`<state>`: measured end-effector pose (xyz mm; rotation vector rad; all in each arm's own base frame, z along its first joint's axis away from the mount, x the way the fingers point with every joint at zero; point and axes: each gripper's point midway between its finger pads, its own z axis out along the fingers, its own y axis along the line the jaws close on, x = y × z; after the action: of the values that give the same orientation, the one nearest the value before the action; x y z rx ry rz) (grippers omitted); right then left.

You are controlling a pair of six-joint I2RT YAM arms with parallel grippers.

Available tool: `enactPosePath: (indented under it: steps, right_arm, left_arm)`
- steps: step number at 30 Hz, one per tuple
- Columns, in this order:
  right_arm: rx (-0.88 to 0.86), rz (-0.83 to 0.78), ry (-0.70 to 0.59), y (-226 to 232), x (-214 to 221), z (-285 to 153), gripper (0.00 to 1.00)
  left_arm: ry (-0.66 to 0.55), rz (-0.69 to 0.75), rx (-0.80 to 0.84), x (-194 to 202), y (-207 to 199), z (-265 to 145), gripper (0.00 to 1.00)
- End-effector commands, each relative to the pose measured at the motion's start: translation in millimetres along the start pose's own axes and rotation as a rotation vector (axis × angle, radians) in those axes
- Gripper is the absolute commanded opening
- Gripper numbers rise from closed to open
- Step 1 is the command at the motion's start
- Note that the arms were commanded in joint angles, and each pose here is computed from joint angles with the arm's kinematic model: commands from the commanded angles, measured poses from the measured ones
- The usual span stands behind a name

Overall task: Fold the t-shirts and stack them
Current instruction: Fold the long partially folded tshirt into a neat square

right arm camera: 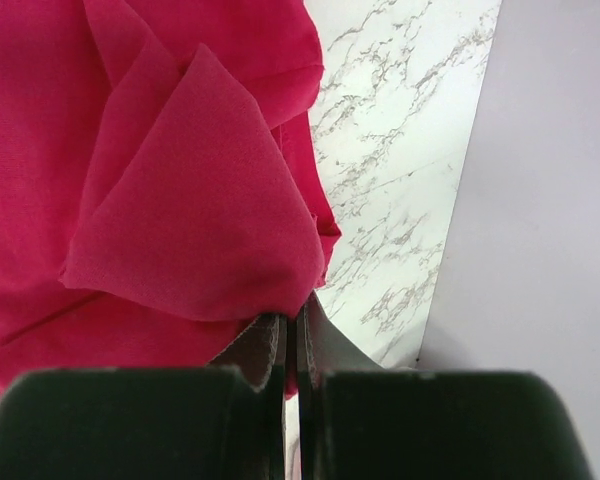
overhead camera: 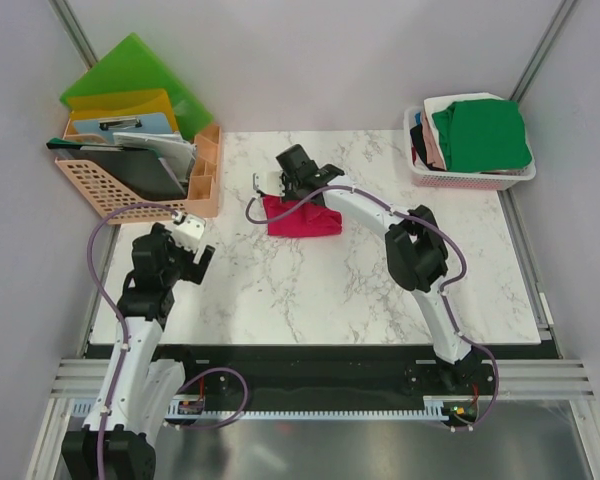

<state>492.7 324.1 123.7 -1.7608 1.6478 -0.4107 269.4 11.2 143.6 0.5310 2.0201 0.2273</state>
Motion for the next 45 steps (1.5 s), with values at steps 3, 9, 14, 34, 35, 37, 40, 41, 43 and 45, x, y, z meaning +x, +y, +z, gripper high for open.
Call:
enactPosePath:
  steps: [3, 9, 14, 34, 35, 37, 40, 41, 43, 45]
  right_arm:
    - [0.094, -0.018, 0.024, -19, -1, 15, 0.50]
    - [0.138, 0.026, 0.036, -19, 5, 19, 0.97]
    - [0.199, 0.080, 0.027, -35, 4, 1, 0.98]
    - [-0.044, 0.675, -0.226, 12, 15, -174, 0.00]
    - [-0.121, 0.690, -0.205, 39, 20, -169, 0.00]
    - [-0.162, 0.709, -0.193, 58, 27, -176, 0.05]
    - [-0.276, 0.747, -0.172, 98, 38, -175, 0.64]
    - [-0.317, 0.752, -0.157, 115, 42, -172, 0.82]
    - [-0.382, 0.755, -0.192, 128, 34, -170, 0.91]
    - [-0.415, 0.746, -0.177, 139, 35, -159, 0.90]
  left_arm:
    - [-0.052, 0.016, -0.019, -15, 8, -2, 1.00]
    - [-0.044, 0.005, 0.030, -10, -3, 1, 1.00]
    - [-0.028, -0.022, 0.065, -6, -10, 7, 1.00]
    - [-0.025, -0.059, 0.145, -6, -25, 16, 0.99]
    - [-0.018, -0.065, 0.166, -6, -28, 18, 1.00]
    - [-0.005, -0.065, 0.244, -13, -37, 21, 1.00]
    - [-0.021, -0.035, 0.375, -38, -55, 24, 1.00]
    - [0.004, -0.026, 0.410, -40, -62, 24, 1.00]
    - [-0.003, 0.023, 0.487, -66, -78, 28, 1.00]
    - [-0.020, 0.043, 0.586, -90, -96, 24, 1.00]
